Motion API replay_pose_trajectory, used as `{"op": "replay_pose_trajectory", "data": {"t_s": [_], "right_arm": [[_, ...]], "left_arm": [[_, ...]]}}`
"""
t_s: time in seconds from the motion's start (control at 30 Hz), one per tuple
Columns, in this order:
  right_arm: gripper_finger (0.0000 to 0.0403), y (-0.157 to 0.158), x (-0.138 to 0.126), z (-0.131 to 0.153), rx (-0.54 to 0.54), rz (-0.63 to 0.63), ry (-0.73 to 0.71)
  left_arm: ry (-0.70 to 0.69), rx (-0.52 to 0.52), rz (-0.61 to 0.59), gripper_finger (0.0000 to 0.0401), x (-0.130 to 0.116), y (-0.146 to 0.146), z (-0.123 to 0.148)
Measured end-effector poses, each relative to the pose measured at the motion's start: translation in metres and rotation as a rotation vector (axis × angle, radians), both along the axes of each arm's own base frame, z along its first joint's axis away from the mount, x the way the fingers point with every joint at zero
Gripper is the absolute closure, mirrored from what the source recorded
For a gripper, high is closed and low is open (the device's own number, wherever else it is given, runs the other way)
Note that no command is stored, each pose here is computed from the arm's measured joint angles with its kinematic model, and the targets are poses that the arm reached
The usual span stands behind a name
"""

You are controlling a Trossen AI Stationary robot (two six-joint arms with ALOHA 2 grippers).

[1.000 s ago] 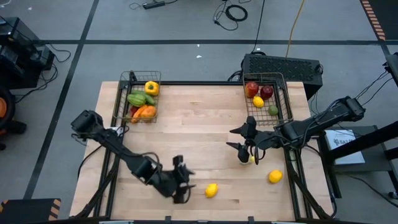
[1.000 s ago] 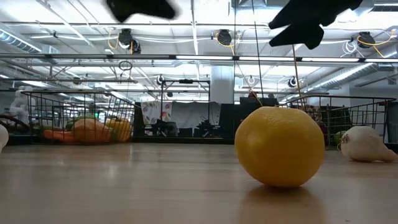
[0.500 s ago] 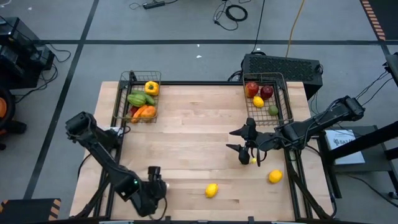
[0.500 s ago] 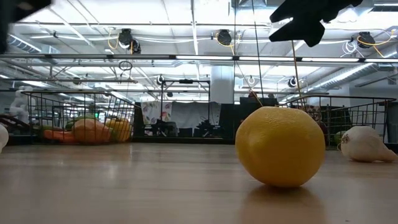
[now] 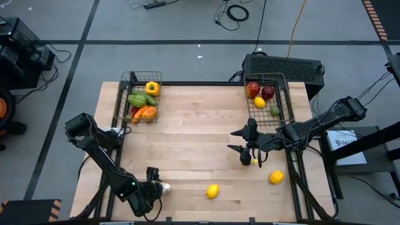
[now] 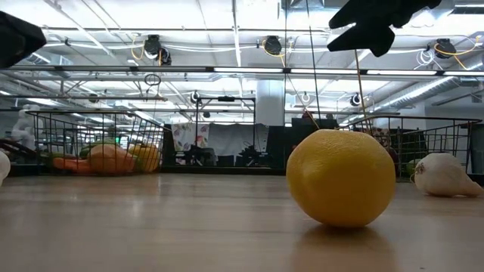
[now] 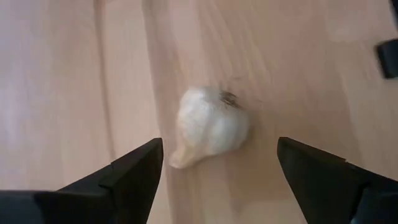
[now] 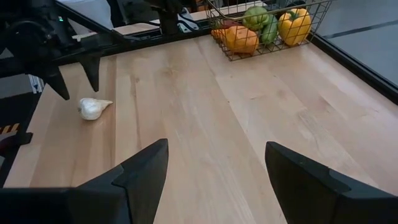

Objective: Sort produce into baskets
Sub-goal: Put the left white garlic into the left wire basket

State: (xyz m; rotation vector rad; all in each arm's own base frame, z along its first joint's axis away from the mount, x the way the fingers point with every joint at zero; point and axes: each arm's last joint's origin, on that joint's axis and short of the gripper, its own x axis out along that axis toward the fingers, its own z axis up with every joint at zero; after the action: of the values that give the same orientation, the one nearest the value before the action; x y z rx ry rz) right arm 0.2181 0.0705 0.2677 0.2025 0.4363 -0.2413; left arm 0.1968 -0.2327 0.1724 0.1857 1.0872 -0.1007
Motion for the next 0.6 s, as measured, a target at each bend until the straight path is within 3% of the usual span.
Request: {"op": "replay_pose_trajectory", "data": {"t_s": [0.2,0.6], "right_arm": [[0.0145,0.000,0.000,0.000,-0.008,0.004,0.004],[0.0145,0.000,0.000,-0.001,-0.009,0.003,0.008]], "left_arm": [[-0.034,0.052,0.005,0.0079,0.004,0.005,-0.001],[-0.033,0.114,-0.144,0.0079,0.016,-0.005,-0.025]]}}
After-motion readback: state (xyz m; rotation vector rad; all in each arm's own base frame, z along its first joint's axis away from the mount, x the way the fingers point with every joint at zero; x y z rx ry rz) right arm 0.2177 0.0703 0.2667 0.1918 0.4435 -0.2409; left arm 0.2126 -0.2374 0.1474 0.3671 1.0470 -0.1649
